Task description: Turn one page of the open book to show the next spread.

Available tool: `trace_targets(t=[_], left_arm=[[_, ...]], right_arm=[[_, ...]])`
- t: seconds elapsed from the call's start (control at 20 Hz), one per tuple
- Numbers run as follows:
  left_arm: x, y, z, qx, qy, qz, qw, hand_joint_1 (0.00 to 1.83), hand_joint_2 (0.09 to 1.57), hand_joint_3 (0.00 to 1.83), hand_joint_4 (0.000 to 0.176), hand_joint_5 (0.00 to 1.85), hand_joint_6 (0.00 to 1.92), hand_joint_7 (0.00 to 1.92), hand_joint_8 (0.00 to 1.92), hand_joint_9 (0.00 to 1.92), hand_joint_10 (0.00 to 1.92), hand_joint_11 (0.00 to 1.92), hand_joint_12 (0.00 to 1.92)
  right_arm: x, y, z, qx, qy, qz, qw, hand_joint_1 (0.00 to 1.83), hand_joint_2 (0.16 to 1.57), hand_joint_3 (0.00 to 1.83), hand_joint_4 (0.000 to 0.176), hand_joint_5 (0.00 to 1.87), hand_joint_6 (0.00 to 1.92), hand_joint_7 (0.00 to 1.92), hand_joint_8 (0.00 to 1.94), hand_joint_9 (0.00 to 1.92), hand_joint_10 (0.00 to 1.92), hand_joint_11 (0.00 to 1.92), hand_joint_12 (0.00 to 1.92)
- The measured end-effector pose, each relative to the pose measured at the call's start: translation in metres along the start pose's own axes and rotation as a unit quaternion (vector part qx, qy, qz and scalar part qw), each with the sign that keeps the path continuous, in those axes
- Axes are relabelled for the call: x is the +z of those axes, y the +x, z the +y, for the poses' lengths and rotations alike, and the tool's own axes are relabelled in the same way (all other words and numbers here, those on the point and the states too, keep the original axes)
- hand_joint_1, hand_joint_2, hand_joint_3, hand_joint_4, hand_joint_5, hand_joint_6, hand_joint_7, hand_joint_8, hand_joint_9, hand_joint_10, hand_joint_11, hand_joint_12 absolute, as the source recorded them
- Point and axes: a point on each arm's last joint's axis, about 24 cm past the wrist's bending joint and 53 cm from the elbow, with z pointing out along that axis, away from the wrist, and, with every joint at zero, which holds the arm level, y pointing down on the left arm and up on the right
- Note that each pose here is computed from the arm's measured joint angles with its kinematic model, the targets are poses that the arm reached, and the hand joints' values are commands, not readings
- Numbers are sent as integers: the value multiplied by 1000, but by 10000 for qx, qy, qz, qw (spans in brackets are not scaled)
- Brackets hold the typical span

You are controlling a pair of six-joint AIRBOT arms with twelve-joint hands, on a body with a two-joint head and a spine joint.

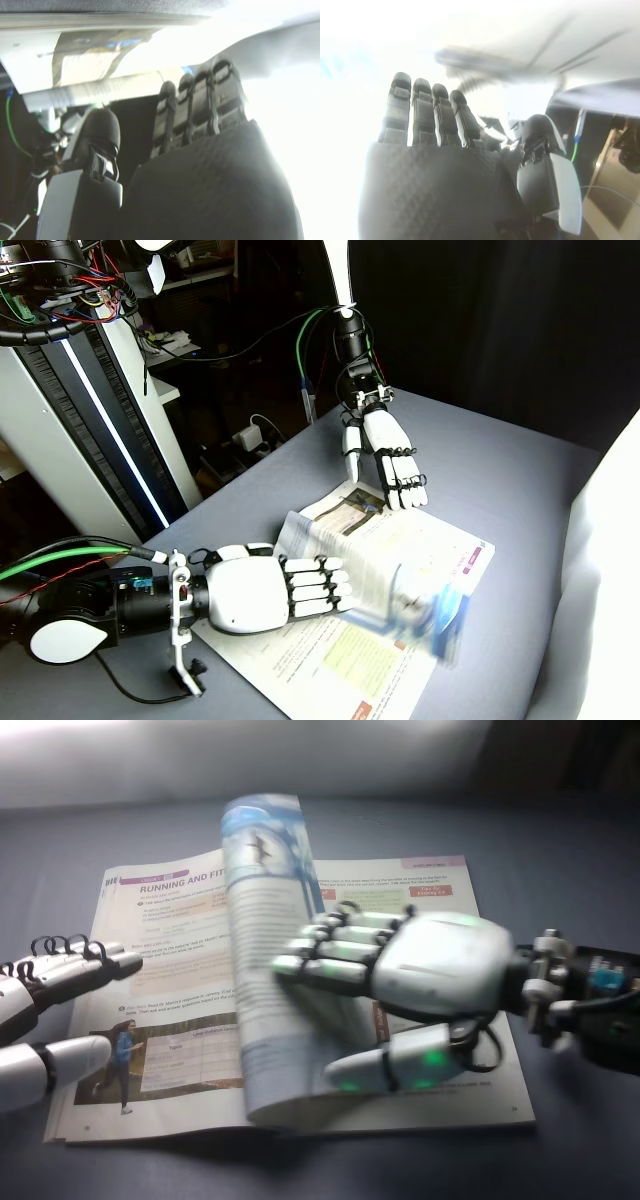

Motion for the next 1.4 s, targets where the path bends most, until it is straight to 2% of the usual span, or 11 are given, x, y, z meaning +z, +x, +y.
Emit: trace_targets(t=[0.1,0.15,0.25,0.55,0.8,1.1,1.15,1.2,1.3,1.35,1.4], left_arm=[[0,-1,-1,-11,27,-6,10000,20,1503,20,4,0,0,0,0,0,0,0,0],[0,-1,-1,-24,36,-8,10000,3,1358,0,0,113,17,111,10,228,31,162,455],[1,-2,-2,-76,84,-42,9999,0,1325,0,0,150,5,144,1,303,7,71,885],[2,-3,-4,-67,162,-26,9998,0,1332,0,0,153,1,146,0,307,1,46,953],[2,-5,-4,-100,169,-73,9998,0,1333,0,0,153,1,146,0,307,1,45,955],[1,-8,-3,-100,127,-179,9997,0,1335,0,0,153,1,146,0,307,1,44,957],[1,-9,-2,-106,97,-206,9997,152,1508,0,0,103,20,28,0,61,0,8,191],[1,-9,-3,-79,101,-207,9997,328,1511,0,0,137,30,9,1,11,0,1,37],[-2,-8,-3,-97,91,-221,9997,400,1507,0,0,140,17,17,4,0,0,0,1],[-3,-9,-3,-79,55,-243,9997,413,1506,0,0,133,12,24,6,0,0,0,0],[-5,-9,0,-10,-10,-223,9998,409,1492,0,0,128,9,35,11,0,0,0,0]], right_arm=[[16,-2,28,-37,-404,-99,9991,0,1176,0,0,0,0,0,0,0,0,0,0],[23,-4,39,-69,-566,-146,9983,0,1167,0,0,0,0,0,0,0,0,0,0],[35,-16,64,-127,-892,-306,9955,0,1176,0,0,0,0,0,0,0,0,0,0],[39,-40,117,-153,-1763,-624,9822,0,1168,0,0,0,0,0,0,0,0,0,0],[3,-70,176,-328,-2804,-991,9542,0,1167,0,0,0,0,0,0,0,0,0,0],[-43,-106,161,-644,-2587,-1406,9535,0,1166,0,0,0,0,0,0,0,0,0,0],[-45,-108,164,-622,-2614,-1469,9519,0,1155,0,0,0,0,0,0,0,0,0,0],[-48,-108,165,-636,-2613,-1470,9519,0,1151,0,0,0,0,0,0,0,0,0,0],[-65,-111,148,-765,-2333,-1481,9580,0,1153,0,0,0,0,0,0,0,0,0,0],[-70,-114,134,-780,-2075,-1507,9634,93,1176,0,68,0,0,0,0,0,0,0,0],[-78,-118,114,-813,-1708,-1540,9698,18,1174,0,16,0,0,0,0,0,0,0,0]])
